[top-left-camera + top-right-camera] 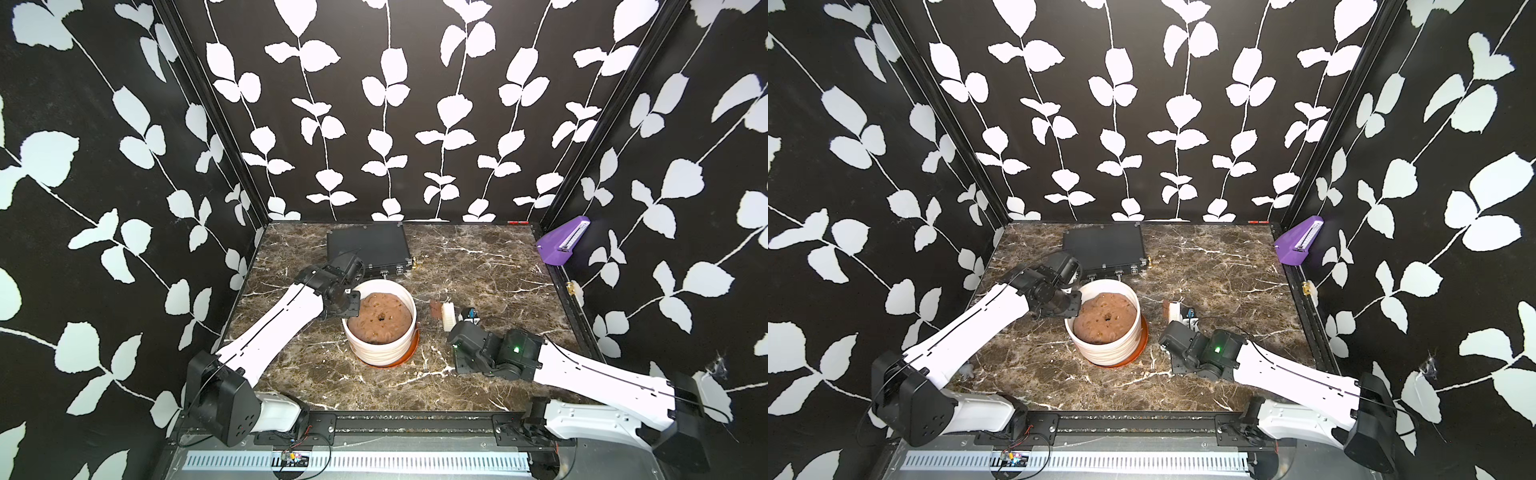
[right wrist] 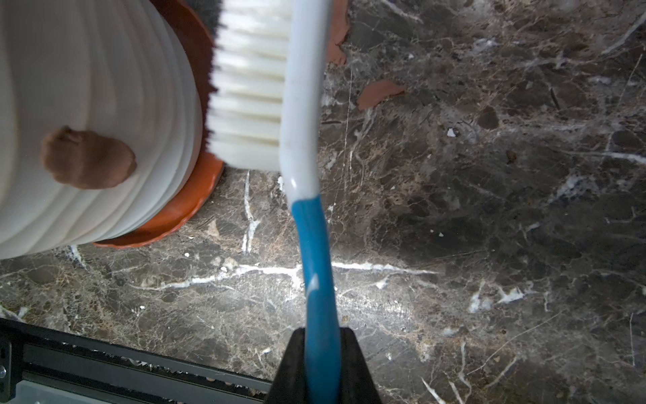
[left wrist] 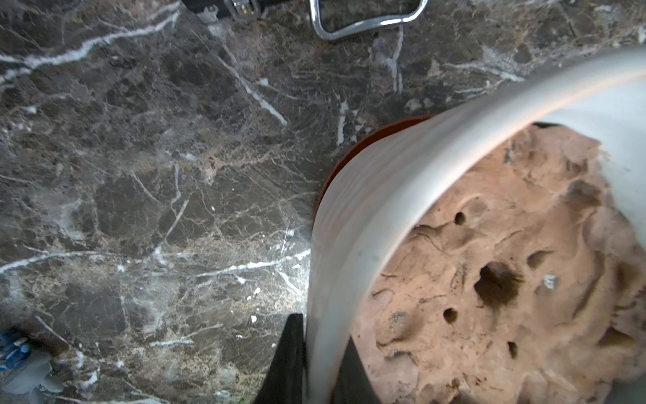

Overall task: Scrub the dried mud off the ceramic pot
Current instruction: Rotate the pot on the tray.

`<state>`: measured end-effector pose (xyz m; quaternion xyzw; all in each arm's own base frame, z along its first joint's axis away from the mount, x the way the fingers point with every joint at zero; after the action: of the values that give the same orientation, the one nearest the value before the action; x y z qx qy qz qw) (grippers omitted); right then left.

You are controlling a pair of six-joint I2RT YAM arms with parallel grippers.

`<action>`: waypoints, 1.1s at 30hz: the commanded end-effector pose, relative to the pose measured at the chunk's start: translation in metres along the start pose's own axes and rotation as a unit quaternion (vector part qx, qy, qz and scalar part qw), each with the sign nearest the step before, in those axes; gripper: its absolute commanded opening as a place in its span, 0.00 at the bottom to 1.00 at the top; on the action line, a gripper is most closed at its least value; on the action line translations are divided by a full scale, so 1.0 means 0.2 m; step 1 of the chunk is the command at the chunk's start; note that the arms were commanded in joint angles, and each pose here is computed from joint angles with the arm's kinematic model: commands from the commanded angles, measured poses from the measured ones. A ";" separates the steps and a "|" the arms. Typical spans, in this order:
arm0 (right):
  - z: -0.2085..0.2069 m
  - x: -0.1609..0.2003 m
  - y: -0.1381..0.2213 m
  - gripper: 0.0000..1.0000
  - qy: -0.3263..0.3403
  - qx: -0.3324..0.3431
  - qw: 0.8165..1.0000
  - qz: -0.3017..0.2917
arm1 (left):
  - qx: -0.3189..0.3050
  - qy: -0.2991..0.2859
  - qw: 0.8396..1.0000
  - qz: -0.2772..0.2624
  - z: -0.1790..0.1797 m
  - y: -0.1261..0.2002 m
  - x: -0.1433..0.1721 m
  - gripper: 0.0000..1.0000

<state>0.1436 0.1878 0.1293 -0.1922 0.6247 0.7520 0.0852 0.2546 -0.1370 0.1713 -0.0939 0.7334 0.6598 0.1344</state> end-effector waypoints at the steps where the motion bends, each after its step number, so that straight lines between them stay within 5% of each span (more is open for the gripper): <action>1: -0.01 -0.01 0.02 0.00 0.001 0.008 1.000 -0.006 | 0.095 0.022 0.994 -0.054 -0.16 0.16 -0.11 0.31; 7: -0.01 -0.01 0.02 0.00 -0.004 0.001 1.000 -0.007 | 0.077 -0.001 0.994 -0.083 -0.17 0.17 -0.23 0.52; 21: 0.00 0.01 0.00 0.00 -0.011 -0.014 1.000 -0.011 | 0.066 -0.037 0.995 -0.060 -0.26 -0.04 -0.37 0.51; 23: 0.01 0.01 0.00 0.00 -0.012 -0.017 1.000 -0.008 | 0.059 -0.036 0.996 -0.059 -0.25 -0.05 -0.38 0.47; 29: 0.01 0.02 -0.02 0.00 -0.007 -0.016 1.000 -0.003 | 0.035 -0.027 0.997 -0.059 -0.20 -0.03 -0.36 0.00; 33: 0.02 0.02 -0.02 0.00 -0.007 -0.018 1.000 -0.003 | 0.029 -0.030 0.997 -0.062 -0.17 0.00 -0.33 0.00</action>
<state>0.1401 0.1897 0.1246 -0.1856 0.6134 0.7630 0.0840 0.3060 -0.1922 0.1898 -0.0816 0.7601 0.6147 0.1943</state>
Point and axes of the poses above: each gripper's point midway between its finger pads, its own y axis back along the fingers, its own z axis along the line the jaws close on, x = y × z, the point moved 1 cm from there along y, back along the fingers, and after that the axes turned 2 degrees about y, right-handed, at the moved point
